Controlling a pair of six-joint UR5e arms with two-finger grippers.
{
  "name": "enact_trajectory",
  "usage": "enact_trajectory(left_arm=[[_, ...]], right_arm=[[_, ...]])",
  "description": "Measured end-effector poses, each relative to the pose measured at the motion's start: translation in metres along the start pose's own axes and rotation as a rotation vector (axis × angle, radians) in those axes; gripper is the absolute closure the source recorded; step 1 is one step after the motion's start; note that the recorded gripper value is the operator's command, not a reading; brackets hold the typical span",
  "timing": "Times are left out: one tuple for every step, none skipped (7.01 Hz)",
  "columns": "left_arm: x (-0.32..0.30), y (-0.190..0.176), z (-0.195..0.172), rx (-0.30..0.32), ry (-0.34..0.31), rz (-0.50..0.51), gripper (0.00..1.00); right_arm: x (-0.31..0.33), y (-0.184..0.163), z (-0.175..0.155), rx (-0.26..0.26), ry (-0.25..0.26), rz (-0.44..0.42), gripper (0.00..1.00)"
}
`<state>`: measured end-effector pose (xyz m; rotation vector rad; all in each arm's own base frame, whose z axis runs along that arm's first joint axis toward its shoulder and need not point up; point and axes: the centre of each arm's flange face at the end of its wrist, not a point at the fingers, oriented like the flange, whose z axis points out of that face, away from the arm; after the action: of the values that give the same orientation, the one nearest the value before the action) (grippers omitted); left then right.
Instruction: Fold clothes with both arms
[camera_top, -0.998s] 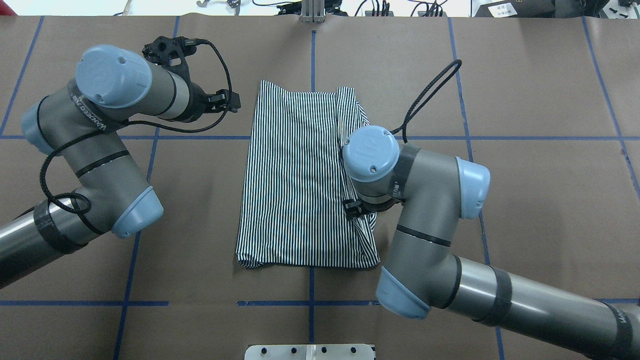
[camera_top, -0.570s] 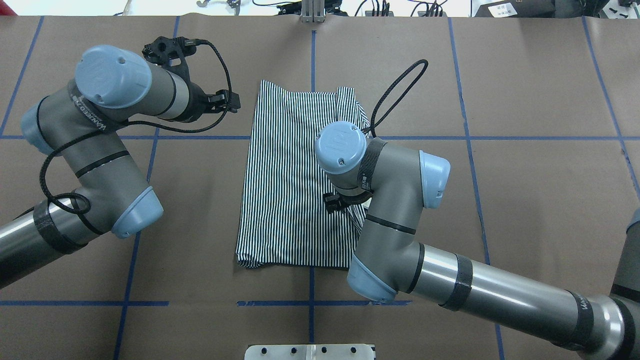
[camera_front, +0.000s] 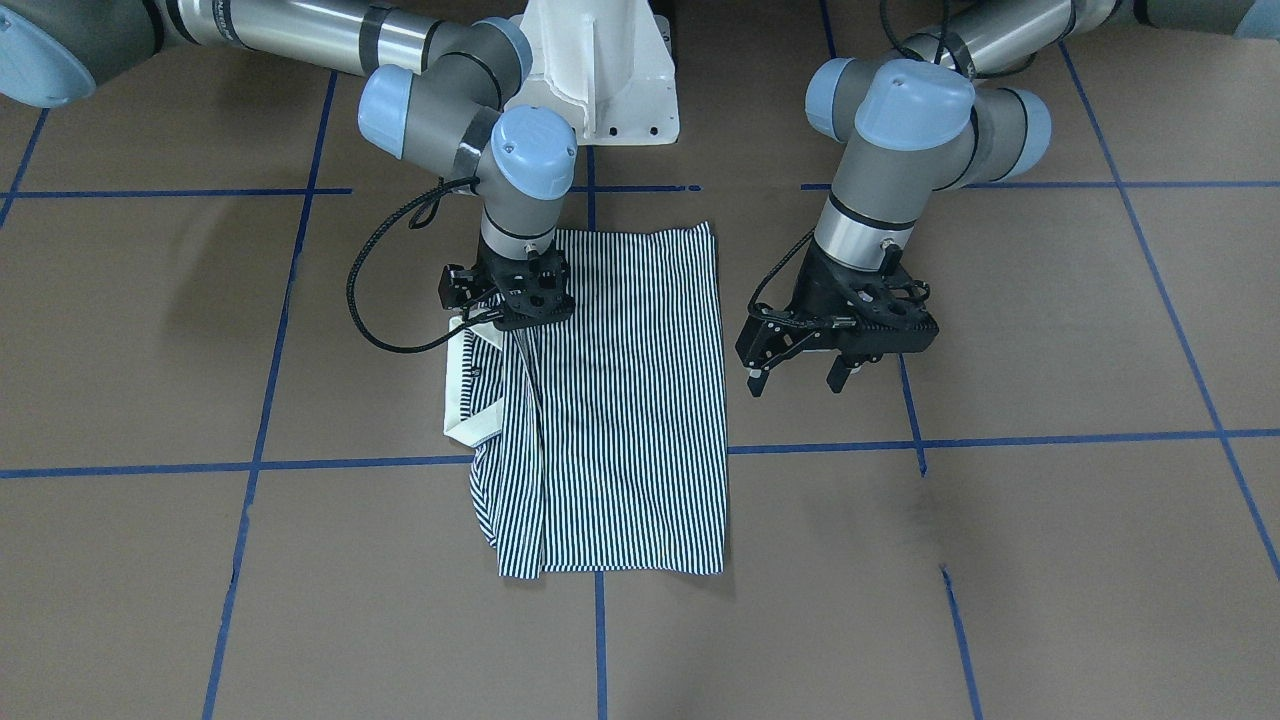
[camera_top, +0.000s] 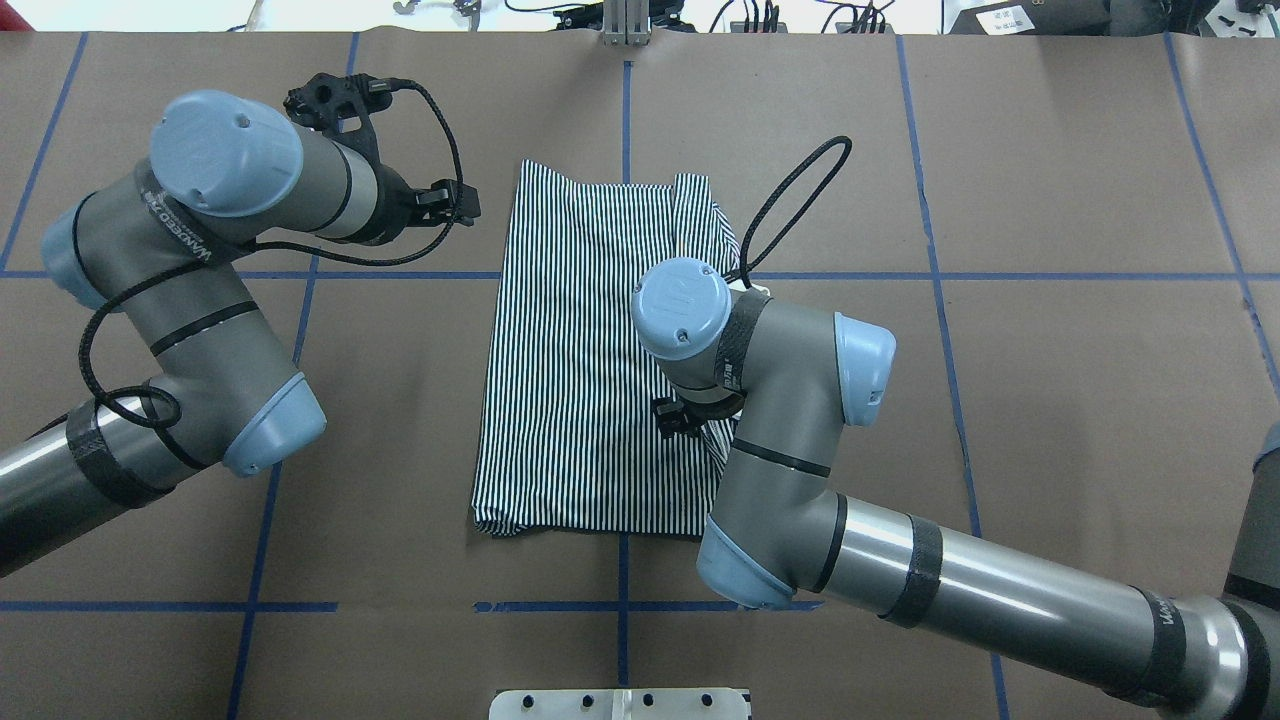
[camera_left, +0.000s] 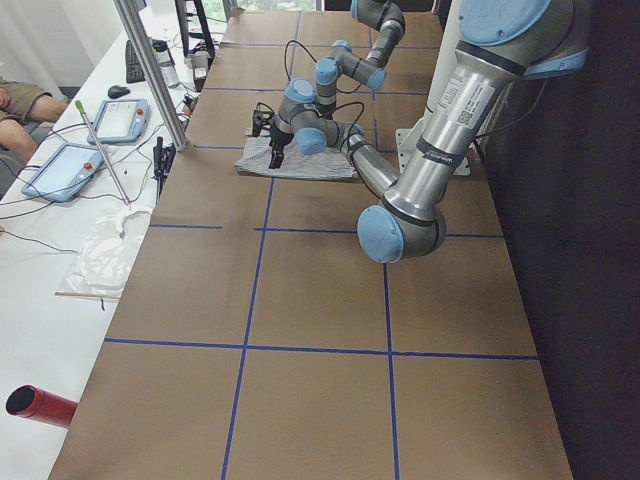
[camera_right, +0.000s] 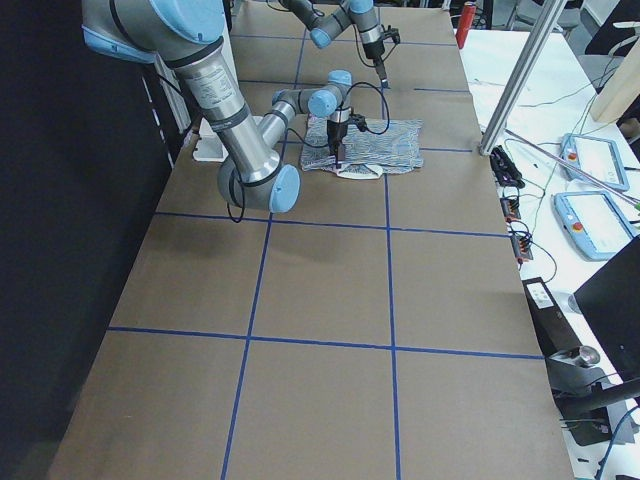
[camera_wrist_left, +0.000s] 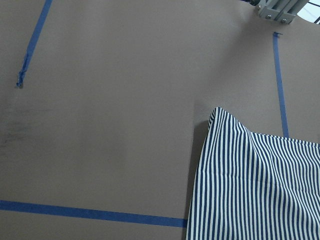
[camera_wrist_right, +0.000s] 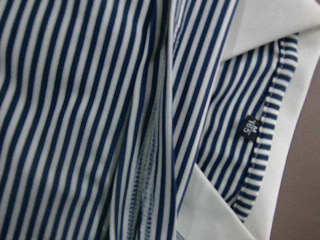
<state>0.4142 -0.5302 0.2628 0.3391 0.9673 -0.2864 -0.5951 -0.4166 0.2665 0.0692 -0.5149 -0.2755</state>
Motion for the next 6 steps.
enact_trajectory(left_arm=[[0.000, 0.000, 0.000, 0.000, 0.000, 0.000, 0.00], [0.000, 0.000, 0.000, 0.000, 0.000, 0.000, 0.00], [0.000, 0.000, 0.000, 0.000, 0.002, 0.000, 0.00], [0.001, 0.000, 0.000, 0.002, 0.006, 0.000, 0.00], [0.001, 0.001, 0.001, 0.002, 0.011, 0.000, 0.00], [0.002, 0.002, 0.002, 0.001, 0.015, 0.000, 0.00]], right_arm=[[0.002, 0.000, 0.002, -0.003, 0.004, 0.000, 0.00], [0.005, -0.001, 0.003, -0.008, 0.012, 0.003, 0.00], [0.011, -0.003, 0.003, -0.013, 0.022, 0.008, 0.00], [0.019, -0.005, 0.004, -0.016, 0.030, 0.014, 0.00], [0.033, -0.006, 0.006, -0.017, 0.038, 0.018, 0.00], [0.054, -0.003, 0.009, -0.016, 0.044, 0.014, 0.00]])
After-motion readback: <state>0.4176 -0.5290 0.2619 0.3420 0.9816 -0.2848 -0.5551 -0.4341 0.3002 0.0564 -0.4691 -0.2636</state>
